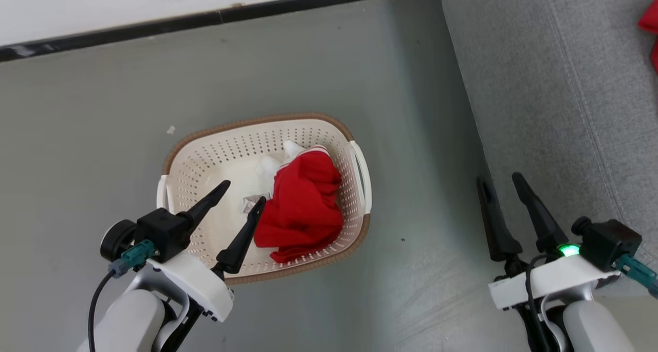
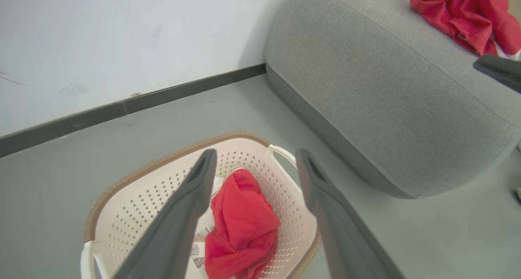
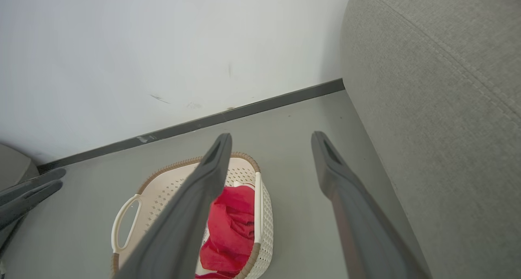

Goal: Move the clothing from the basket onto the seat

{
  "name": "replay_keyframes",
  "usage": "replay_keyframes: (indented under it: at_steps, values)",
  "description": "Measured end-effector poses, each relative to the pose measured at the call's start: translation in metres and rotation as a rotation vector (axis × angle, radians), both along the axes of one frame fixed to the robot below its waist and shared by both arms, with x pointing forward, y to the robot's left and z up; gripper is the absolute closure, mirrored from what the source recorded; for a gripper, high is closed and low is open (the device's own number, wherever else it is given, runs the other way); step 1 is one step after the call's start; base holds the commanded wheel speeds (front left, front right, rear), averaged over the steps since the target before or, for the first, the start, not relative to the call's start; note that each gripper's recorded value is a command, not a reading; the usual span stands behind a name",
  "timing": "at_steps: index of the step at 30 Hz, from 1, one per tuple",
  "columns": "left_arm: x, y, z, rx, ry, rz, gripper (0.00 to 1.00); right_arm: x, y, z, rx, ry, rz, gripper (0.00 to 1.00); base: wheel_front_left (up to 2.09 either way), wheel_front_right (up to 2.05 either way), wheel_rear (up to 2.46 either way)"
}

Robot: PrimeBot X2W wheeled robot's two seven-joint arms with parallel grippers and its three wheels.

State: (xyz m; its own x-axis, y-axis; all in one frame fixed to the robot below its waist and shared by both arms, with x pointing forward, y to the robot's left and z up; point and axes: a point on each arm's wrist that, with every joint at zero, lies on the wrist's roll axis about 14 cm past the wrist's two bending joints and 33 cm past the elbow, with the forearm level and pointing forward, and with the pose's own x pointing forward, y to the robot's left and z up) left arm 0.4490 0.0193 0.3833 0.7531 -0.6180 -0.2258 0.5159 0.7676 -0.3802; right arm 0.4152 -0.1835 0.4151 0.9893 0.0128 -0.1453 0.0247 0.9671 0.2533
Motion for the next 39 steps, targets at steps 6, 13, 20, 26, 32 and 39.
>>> replay_keyframes:
  at_steps: [6, 13, 20, 26, 32, 39]
  values:
    - [0.004, -0.009, -0.024, 0.007, 0.055, -0.039, 0.0, 0.015, -0.005, -0.005, 0.003, -0.004, -0.011, 0.0, 0.0, 0.0, 0.0]
    - [0.011, -0.015, -0.052, 0.03, 0.108, -0.076, 0.0, 0.035, -0.005, -0.01, -0.01, -0.016, -0.001, 0.0, 0.0, 0.0, 0.0]
    - [0.018, -0.024, -0.078, 0.048, 0.156, -0.115, 0.0, 0.048, -0.011, -0.02, -0.019, -0.012, -0.008, 0.0, 0.0, 0.0, 0.0]
    - [0.023, -0.034, -0.096, 0.07, 0.174, -0.159, 0.0, 0.053, -0.013, -0.031, -0.017, 0.01, -0.009, 0.0, 0.0, 0.0, 0.0]
    - [0.033, -0.043, -0.111, 0.076, 0.19, -0.175, 0.0, 0.054, -0.014, -0.044, -0.014, 0.039, -0.007, 0.0, 0.0, 0.0, 0.0]
    - [0.035, -0.057, -0.129, 0.087, 0.222, -0.217, 0.0, 0.063, -0.019, -0.046, -0.023, 0.034, -0.009, 0.0, 0.0, 0.0, 0.0]
